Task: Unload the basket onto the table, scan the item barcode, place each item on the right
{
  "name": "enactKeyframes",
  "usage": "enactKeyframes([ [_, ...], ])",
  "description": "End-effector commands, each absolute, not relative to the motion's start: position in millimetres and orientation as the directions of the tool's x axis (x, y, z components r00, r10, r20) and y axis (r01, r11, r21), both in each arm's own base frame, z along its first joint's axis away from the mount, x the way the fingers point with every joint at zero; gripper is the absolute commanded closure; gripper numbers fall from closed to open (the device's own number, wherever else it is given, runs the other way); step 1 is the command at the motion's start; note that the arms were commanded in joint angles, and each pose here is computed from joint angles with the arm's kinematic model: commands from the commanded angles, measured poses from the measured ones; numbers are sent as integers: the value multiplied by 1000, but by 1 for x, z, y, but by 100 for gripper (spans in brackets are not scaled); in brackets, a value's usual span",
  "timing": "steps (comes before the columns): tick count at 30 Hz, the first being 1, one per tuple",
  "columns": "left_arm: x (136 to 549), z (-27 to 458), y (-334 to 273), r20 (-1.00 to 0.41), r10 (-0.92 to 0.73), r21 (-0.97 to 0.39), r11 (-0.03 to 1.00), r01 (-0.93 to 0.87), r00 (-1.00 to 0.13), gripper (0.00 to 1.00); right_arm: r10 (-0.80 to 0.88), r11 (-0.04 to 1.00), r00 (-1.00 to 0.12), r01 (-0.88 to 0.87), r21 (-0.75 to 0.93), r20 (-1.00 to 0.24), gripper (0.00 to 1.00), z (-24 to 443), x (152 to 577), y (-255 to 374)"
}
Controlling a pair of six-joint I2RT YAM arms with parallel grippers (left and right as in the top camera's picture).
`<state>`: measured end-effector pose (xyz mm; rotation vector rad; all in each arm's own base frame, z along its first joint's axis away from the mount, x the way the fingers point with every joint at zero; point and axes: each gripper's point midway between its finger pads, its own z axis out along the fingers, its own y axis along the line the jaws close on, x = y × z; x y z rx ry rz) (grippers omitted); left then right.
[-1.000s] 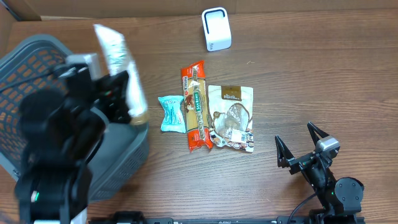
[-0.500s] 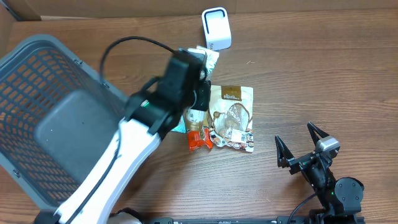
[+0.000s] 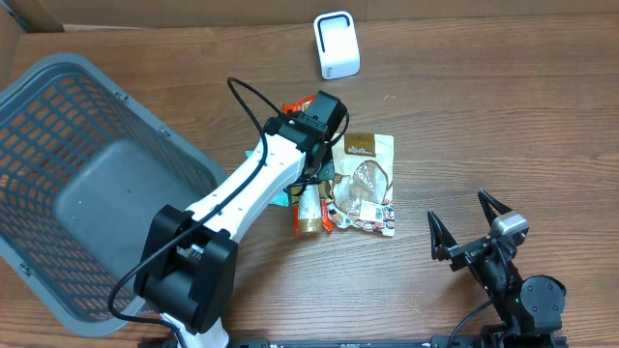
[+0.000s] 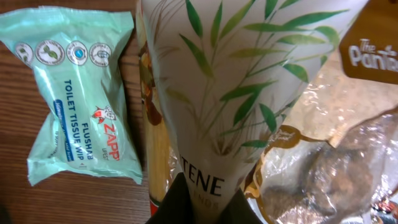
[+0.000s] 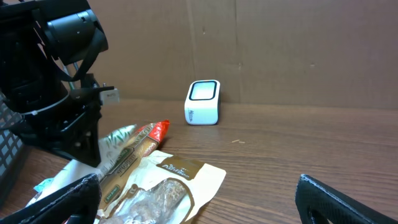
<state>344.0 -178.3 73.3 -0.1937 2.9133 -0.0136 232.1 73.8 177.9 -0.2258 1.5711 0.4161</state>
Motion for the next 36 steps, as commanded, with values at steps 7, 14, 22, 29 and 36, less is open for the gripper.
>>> enactKeyframes([
  [7,344,86,-193,-206,-91,-92,993,-74,-974,0,116,908,-49,-400,126,-992,0,176,232,75],
  [14,349,140,-179,-296,-124,-114,989,-94,-947,0,116,908,-49,-400,126,-992,0,176,232,75],
  [22,324,181,-146,-326,-172,-82,985,-154,-929,0,116,908,-49,-400,126,-992,0,176,232,75],
  [29,284,202,-101,-302,-283,6,954,-298,-911,0,116,908,-49,-400,126,-992,0,176,232,75],
  [36,243,227,-58,-342,-360,102,904,-416,-868,0,116,908,-49,-400,126,-992,0,176,232,75],
])
